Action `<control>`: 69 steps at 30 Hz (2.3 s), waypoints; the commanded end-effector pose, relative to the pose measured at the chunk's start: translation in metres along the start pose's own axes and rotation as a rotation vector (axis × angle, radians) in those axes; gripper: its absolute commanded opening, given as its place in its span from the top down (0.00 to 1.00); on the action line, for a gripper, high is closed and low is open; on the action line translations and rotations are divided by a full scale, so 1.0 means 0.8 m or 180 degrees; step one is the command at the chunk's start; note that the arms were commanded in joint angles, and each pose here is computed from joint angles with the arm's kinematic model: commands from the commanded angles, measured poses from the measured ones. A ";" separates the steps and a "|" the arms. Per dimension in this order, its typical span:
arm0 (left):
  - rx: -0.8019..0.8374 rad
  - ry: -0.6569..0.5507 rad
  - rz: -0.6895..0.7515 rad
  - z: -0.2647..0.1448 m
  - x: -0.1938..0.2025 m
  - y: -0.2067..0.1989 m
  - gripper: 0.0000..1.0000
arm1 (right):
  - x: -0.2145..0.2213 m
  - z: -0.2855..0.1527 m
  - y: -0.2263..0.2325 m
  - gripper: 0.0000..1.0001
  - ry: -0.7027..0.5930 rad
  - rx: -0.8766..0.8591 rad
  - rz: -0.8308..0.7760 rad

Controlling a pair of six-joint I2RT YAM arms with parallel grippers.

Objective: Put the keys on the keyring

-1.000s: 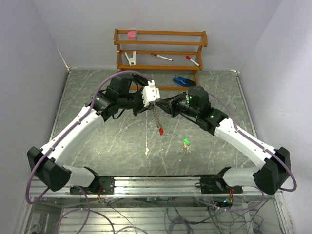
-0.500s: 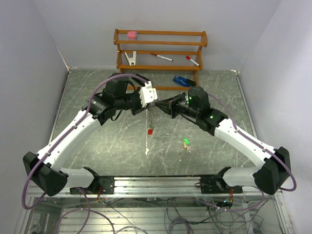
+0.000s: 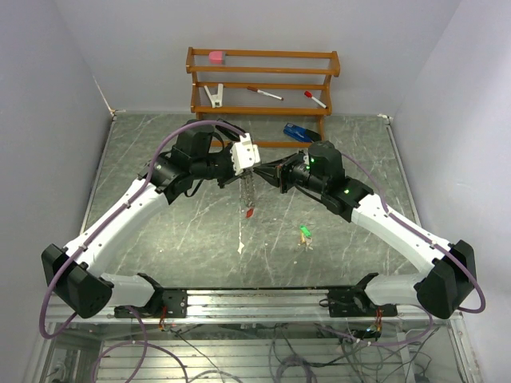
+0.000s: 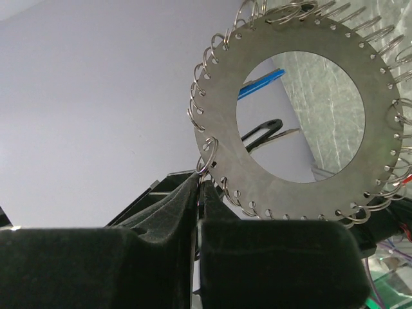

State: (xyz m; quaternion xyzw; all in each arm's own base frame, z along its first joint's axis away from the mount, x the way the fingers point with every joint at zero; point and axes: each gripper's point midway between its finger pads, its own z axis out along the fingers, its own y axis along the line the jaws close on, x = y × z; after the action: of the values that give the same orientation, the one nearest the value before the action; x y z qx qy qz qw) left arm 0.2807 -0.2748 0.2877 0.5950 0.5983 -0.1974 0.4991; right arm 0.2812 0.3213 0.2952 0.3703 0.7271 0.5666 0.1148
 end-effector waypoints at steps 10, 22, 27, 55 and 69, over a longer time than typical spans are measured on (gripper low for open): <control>0.0006 -0.0179 0.0056 0.005 -0.017 0.004 0.72 | 0.008 -0.005 0.024 1.00 0.0096 -0.0227 -0.0021; -0.0064 -0.0198 0.0037 0.004 -0.022 0.011 0.76 | 0.010 -0.005 0.019 1.00 0.0140 -0.0200 -0.0006; -0.0095 -0.0213 0.0038 0.002 -0.024 0.013 0.77 | 0.011 -0.004 0.018 1.00 0.0156 -0.0200 0.0016; -0.0018 -0.0227 -0.0011 0.006 -0.018 0.003 0.72 | 0.011 -0.007 0.020 1.00 0.0150 -0.0237 0.0064; -0.0045 -0.0193 0.0026 0.009 -0.011 0.004 0.88 | 0.013 -0.009 0.023 1.00 0.0183 -0.0275 0.0084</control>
State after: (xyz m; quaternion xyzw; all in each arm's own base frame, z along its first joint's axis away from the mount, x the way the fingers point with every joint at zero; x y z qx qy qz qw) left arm 0.2805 -0.2813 0.2874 0.5868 0.5958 -0.2151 0.5044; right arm 0.2842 0.3203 0.2922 0.3827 0.7163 0.5735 0.1073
